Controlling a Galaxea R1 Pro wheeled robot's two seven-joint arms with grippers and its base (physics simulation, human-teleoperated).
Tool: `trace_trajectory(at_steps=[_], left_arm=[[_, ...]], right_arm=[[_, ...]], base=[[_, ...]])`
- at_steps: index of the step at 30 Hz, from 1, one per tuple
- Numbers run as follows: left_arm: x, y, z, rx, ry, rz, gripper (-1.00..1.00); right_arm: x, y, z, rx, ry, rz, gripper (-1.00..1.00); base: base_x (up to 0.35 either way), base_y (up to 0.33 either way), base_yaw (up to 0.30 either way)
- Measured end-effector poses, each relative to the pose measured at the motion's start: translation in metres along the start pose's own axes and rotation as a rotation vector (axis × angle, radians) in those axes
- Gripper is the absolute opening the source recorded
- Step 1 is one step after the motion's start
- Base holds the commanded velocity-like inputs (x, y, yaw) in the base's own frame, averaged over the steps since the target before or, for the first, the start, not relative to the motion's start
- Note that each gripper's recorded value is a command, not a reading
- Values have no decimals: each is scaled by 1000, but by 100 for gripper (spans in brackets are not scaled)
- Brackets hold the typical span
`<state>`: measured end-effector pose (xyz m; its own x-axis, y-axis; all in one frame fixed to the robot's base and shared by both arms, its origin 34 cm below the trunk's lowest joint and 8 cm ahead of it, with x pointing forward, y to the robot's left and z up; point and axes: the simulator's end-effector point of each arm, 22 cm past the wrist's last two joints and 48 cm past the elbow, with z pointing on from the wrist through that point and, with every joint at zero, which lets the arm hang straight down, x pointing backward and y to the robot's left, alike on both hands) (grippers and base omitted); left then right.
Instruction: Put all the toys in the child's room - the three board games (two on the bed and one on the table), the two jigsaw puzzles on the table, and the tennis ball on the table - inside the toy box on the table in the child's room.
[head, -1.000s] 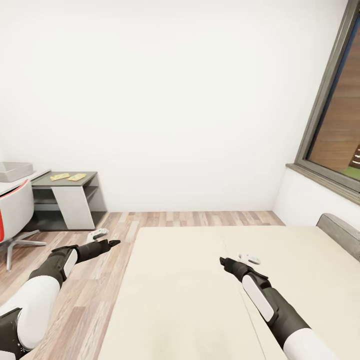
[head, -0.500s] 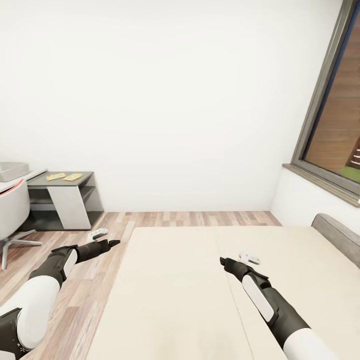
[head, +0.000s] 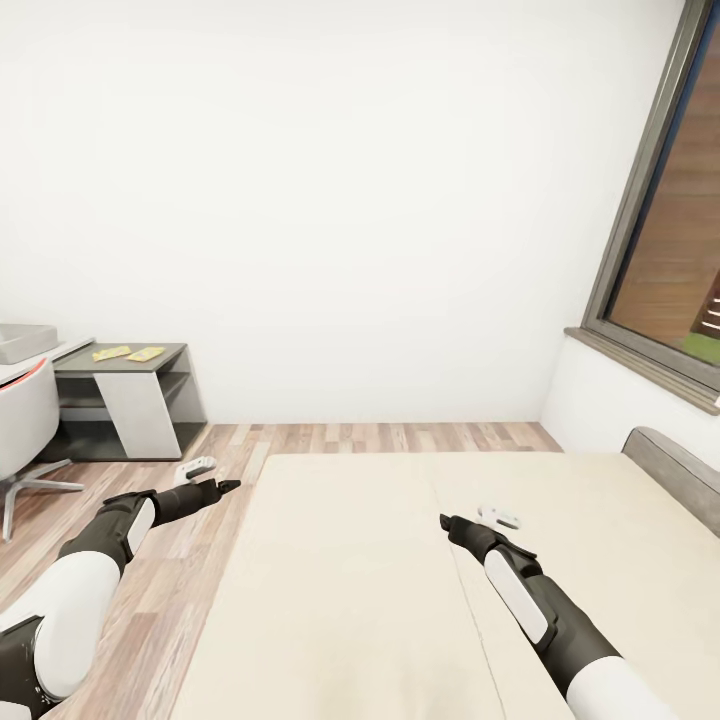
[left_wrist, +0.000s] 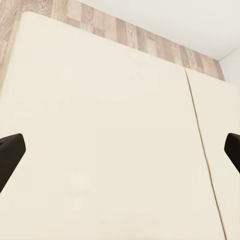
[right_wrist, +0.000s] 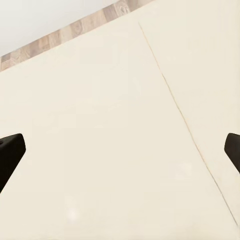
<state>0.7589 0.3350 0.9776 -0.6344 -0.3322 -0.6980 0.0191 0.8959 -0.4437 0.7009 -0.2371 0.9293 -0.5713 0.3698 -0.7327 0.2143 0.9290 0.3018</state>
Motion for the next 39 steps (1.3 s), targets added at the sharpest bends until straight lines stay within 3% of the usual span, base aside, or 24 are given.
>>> trace_trajectory(at_steps=[39], left_arm=[[0,0,0,0,0,0,100]], right_arm=[[1,0,0,0,1,-1,100]], base=[[0,-40,0]])
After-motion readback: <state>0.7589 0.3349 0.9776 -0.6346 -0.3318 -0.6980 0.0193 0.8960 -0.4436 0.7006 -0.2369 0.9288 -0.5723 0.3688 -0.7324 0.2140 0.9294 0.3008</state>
